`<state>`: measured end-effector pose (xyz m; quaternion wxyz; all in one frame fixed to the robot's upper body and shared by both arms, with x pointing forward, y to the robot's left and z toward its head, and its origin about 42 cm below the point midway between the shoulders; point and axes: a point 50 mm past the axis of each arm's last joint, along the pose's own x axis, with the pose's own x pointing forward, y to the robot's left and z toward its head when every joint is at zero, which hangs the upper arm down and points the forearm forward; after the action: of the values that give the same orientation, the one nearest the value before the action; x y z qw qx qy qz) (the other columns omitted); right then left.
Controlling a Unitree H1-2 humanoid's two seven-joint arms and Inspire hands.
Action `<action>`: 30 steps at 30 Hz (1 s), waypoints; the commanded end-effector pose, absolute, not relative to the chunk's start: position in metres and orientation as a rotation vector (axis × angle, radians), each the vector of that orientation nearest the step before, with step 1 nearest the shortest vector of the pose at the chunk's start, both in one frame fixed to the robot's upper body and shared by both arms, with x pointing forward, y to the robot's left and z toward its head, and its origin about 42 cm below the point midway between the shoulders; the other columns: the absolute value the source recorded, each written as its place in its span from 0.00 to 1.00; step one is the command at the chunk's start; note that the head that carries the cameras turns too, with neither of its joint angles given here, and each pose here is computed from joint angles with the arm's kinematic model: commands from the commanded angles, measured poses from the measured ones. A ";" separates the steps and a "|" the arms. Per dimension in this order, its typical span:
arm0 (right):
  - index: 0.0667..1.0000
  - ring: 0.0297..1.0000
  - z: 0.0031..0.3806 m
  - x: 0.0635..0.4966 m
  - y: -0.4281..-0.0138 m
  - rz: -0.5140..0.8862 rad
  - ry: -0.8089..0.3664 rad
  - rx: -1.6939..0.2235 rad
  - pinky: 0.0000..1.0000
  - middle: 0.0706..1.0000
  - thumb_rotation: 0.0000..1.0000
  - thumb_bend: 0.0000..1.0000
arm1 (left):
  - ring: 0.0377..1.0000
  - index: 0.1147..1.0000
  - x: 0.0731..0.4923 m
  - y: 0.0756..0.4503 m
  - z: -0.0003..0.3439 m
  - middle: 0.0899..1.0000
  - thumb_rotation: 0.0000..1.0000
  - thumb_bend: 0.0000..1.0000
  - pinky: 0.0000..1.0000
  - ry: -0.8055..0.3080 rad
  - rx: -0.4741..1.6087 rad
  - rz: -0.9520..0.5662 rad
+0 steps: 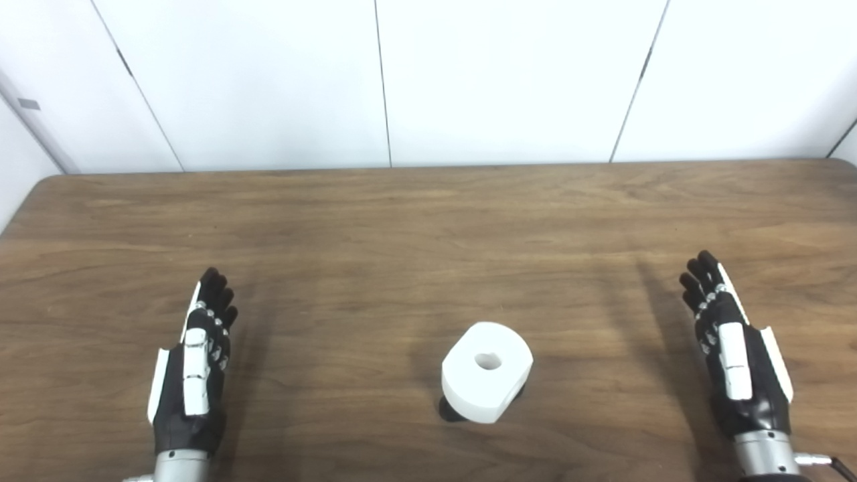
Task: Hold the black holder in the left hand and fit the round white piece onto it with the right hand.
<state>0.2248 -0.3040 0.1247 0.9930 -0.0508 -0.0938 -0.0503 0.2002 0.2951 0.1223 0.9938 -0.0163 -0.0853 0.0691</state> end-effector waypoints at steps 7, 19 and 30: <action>0.96 0.95 0.116 0.211 -0.298 -0.131 -0.208 -0.057 0.97 0.96 0.94 0.47 | 1.00 1.00 0.176 0.305 0.119 1.00 1.00 0.44 1.00 -0.145 0.004 0.142; 0.94 0.94 0.109 0.207 -0.290 -0.171 -0.196 -0.058 0.95 0.95 0.98 0.47 | 1.00 1.00 0.178 0.311 0.120 1.00 1.00 0.41 1.00 -0.116 0.026 0.145; 0.93 0.92 0.100 0.210 -0.291 -0.181 -0.202 -0.041 0.95 0.93 0.98 0.49 | 1.00 1.00 0.181 0.314 0.115 1.00 1.00 0.42 1.00 -0.115 0.029 0.145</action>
<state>0.2218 -0.3004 0.1240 0.9875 -0.0464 -0.1280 -0.0795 0.1965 0.3054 0.1182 0.9953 -0.0059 -0.0618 0.0745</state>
